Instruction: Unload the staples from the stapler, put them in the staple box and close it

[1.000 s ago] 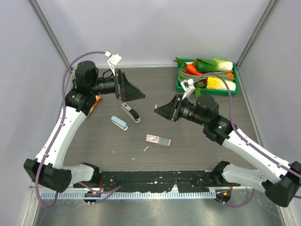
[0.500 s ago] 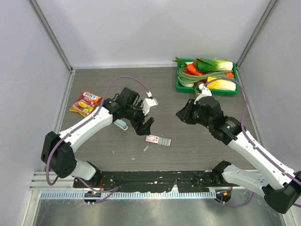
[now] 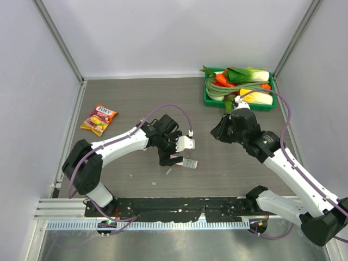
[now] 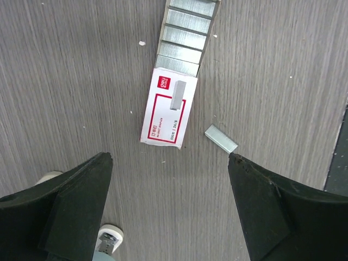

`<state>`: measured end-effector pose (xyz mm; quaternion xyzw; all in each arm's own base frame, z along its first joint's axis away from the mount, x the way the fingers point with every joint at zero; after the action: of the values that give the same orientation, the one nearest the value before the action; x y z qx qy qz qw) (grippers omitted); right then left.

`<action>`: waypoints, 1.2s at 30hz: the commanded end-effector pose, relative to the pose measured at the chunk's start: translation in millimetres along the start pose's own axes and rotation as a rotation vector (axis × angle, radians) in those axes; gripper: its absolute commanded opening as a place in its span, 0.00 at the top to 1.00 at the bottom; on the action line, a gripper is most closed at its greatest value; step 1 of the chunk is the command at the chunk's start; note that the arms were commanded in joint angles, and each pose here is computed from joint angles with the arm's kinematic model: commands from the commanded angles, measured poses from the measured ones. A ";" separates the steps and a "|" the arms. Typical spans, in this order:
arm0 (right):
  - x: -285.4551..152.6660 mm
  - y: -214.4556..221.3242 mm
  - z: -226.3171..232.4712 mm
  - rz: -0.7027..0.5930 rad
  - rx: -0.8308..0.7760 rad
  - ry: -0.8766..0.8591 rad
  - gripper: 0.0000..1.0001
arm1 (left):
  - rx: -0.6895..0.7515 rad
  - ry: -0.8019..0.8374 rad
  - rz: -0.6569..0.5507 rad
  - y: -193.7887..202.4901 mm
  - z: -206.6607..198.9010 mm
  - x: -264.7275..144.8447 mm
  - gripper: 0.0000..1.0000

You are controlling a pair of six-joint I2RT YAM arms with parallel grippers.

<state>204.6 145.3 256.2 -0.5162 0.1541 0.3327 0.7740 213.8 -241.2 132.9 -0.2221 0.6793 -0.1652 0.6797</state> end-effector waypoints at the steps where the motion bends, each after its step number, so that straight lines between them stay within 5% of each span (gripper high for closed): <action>1: -2.0 -12.6 5.0 -0.024 0.011 -0.020 0.99 | 0.118 -0.017 -0.025 -8.8 3.6 8.4 0.09; 17: 2.6 -15.6 3.6 -0.026 0.021 -0.046 0.99 | 0.145 0.018 -0.088 -32.6 0.7 43.3 0.09; 36: -20.7 -35.5 7.3 -0.070 0.016 -0.107 0.99 | 0.203 0.000 -0.019 -35.7 -0.3 68.3 0.13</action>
<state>211.9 133.7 275.2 -0.4956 0.1344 0.3306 0.7919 205.7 -292.7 81.0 -0.1499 0.6849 -0.2148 0.6800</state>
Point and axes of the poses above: each gripper's point midway between its finger pads, its own x axis out along the fingers, its own z axis along the line the jaws close on, y = z × x, the point moved 6 cm from there along -x, back along the fingers, and after that the axes turned 4 degrees about -x, right-handed, at the moved point
